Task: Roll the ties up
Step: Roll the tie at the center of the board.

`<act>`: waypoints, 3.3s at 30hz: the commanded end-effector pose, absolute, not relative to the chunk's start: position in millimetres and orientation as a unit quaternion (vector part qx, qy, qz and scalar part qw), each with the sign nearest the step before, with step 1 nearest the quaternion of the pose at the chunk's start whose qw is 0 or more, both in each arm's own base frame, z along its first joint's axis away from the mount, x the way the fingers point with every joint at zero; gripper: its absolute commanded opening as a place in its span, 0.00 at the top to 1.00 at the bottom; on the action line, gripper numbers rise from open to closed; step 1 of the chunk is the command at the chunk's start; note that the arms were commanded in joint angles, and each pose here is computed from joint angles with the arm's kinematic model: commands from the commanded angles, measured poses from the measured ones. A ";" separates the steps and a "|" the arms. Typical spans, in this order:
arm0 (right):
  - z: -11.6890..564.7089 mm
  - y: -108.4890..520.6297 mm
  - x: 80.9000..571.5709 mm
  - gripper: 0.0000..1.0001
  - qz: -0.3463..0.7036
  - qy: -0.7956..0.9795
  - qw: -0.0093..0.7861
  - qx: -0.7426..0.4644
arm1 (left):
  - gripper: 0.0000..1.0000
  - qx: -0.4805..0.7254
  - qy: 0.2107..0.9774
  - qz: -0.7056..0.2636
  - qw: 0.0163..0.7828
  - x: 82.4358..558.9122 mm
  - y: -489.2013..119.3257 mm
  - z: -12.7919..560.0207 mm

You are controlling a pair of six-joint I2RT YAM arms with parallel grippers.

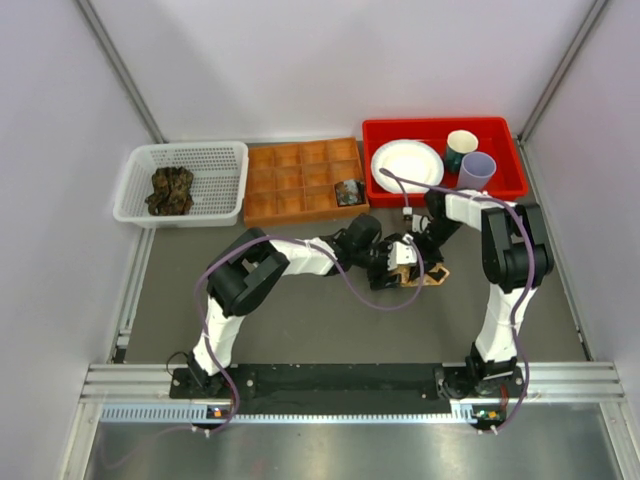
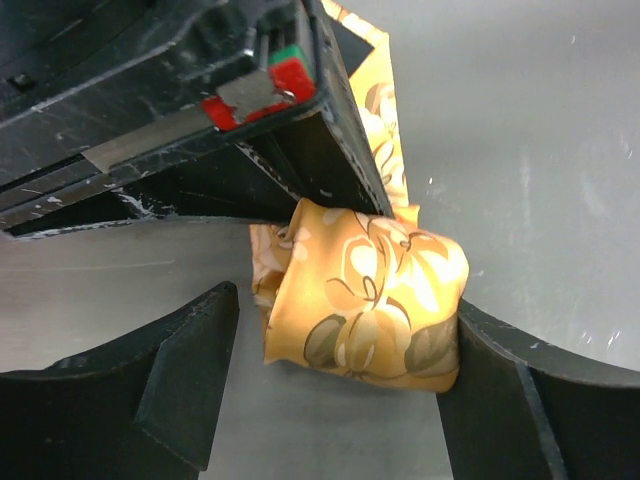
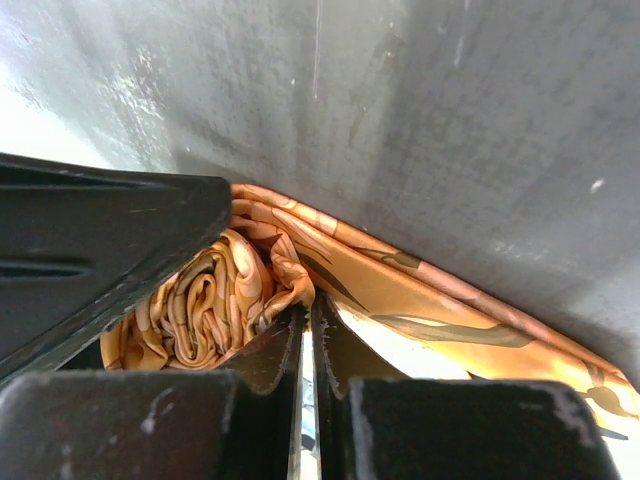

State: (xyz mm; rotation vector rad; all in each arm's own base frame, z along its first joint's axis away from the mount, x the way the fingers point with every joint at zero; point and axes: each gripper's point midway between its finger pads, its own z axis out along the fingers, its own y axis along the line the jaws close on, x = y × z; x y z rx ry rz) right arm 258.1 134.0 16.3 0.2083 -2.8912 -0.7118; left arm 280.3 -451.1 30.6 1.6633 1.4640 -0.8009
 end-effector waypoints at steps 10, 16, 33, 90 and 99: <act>0.2 121.7 280.0 1.00 -0.202 -0.974 0.048 0.096 | 0.14 0.733 0.485 -0.320 0.353 262.3 -445.3 53.1; -0.2 122.3 279.7 1.00 -0.204 -0.973 0.051 0.097 | 0.15 0.730 0.489 -0.322 0.352 266.2 -455.3 52.4; 3.3 125.1 277.0 1.00 -0.215 -0.970 0.054 0.100 | 0.43 0.760 0.490 -0.314 0.288 254.6 -454.9 21.5; 78.7 76.2 317.3 1.00 -0.127 -0.977 -0.088 0.145 | 1.00 0.731 0.555 -0.331 0.219 235.6 -406.9 -24.8; 83.3 75.3 288.0 1.00 -0.136 -0.976 -0.067 0.156 | 1.00 0.719 0.576 -0.322 0.218 242.1 -405.2 -26.3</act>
